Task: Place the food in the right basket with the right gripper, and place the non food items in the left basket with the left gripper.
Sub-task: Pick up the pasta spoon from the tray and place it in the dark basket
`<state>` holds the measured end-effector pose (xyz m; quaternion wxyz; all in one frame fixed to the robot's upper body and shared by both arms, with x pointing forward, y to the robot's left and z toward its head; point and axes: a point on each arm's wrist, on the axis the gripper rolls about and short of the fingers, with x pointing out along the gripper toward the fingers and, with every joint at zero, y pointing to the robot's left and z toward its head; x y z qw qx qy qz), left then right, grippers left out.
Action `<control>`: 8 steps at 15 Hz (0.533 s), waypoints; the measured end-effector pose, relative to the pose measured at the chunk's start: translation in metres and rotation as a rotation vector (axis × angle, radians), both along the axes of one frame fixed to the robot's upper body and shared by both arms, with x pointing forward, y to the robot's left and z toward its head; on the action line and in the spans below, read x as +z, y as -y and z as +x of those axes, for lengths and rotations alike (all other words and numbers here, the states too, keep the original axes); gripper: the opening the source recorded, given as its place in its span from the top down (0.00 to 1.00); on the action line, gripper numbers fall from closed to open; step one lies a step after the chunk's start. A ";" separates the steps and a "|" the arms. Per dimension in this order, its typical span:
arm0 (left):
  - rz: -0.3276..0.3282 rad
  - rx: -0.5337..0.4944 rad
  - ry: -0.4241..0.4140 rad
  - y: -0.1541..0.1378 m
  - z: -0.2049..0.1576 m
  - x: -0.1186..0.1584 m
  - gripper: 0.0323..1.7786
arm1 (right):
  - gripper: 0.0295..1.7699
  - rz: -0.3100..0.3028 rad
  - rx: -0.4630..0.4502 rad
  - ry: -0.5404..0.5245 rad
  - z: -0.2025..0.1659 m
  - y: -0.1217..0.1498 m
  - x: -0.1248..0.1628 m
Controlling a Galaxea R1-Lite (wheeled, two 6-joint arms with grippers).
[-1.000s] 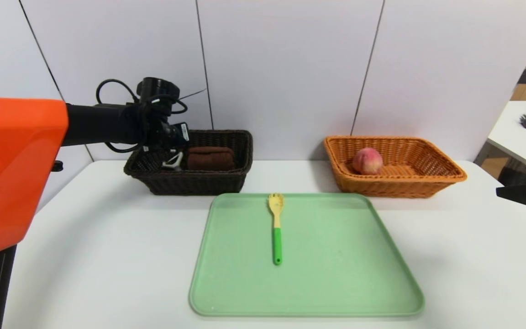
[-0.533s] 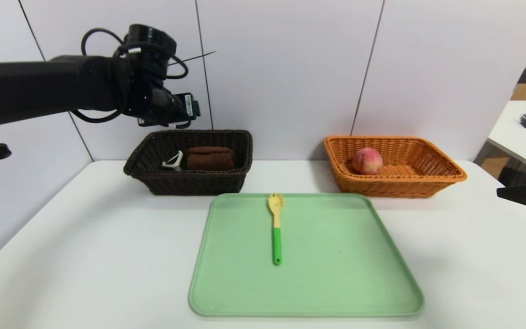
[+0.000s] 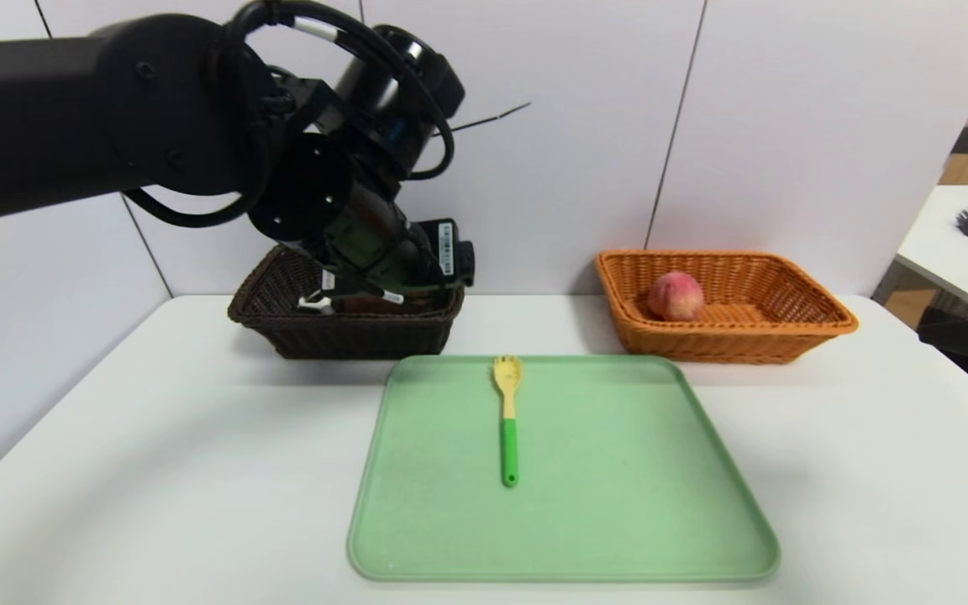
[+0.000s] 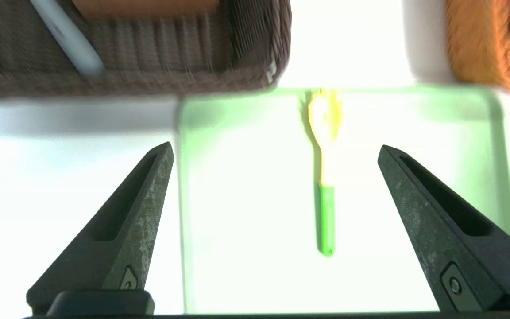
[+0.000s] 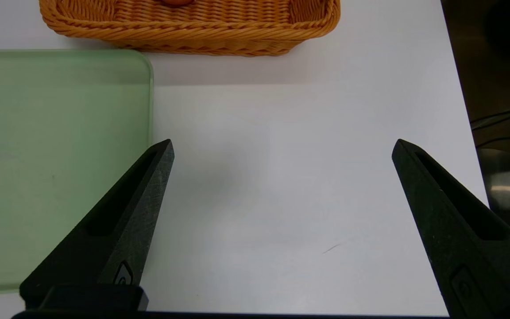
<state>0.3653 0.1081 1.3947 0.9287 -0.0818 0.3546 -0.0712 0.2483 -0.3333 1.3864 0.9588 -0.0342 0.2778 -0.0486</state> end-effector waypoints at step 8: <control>0.077 -0.012 -0.154 0.051 0.004 -0.061 0.06 | 0.04 0.001 -0.001 0.007 -0.001 0.000 0.002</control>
